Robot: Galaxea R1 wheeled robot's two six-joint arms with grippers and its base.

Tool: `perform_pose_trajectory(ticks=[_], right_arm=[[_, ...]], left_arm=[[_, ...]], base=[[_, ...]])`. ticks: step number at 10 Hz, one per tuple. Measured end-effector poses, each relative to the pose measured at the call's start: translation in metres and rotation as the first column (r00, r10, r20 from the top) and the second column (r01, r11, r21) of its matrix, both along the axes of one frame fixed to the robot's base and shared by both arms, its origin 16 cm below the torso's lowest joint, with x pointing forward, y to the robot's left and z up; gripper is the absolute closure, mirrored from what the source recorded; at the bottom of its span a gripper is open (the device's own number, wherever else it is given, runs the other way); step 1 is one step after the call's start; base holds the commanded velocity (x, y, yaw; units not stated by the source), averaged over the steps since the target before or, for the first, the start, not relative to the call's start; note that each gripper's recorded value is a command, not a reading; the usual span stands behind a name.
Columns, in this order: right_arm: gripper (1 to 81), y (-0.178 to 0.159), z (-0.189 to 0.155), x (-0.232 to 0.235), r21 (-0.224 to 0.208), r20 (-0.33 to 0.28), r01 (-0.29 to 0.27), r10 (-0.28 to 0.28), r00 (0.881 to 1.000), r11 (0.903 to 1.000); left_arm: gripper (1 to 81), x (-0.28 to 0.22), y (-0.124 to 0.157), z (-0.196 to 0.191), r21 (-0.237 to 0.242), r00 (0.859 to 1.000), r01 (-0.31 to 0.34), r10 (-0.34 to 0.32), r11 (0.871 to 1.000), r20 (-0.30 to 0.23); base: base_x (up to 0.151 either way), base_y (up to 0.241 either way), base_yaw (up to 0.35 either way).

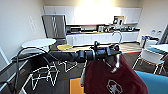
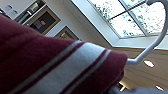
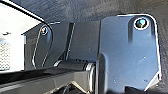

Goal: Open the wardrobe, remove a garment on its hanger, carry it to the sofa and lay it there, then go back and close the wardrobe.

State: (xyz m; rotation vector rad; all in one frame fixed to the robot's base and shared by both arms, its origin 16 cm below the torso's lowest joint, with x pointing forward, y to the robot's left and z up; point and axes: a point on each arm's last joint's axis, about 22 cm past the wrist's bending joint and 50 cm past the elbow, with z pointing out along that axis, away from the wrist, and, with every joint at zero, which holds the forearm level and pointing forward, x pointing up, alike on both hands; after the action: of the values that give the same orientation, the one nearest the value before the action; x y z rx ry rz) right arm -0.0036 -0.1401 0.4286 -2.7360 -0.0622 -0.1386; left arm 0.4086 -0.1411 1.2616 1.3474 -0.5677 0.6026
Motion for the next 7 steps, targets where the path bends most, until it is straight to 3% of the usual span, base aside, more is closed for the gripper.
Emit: perform_pose_trajectory(ticks=[7], right_arm=[[1.0, 0.0, 0.0, 0.0004, 0.0, 0.0, 0.0, 0.0, 1.0, 1.0]], left_arm=[[81.1, 0.0002, 0.0029, 0.0, 0.0, 1.0, -0.002, 0.002, 1.0, 0.0]], base=[[0.0, 0.0, -0.211]])
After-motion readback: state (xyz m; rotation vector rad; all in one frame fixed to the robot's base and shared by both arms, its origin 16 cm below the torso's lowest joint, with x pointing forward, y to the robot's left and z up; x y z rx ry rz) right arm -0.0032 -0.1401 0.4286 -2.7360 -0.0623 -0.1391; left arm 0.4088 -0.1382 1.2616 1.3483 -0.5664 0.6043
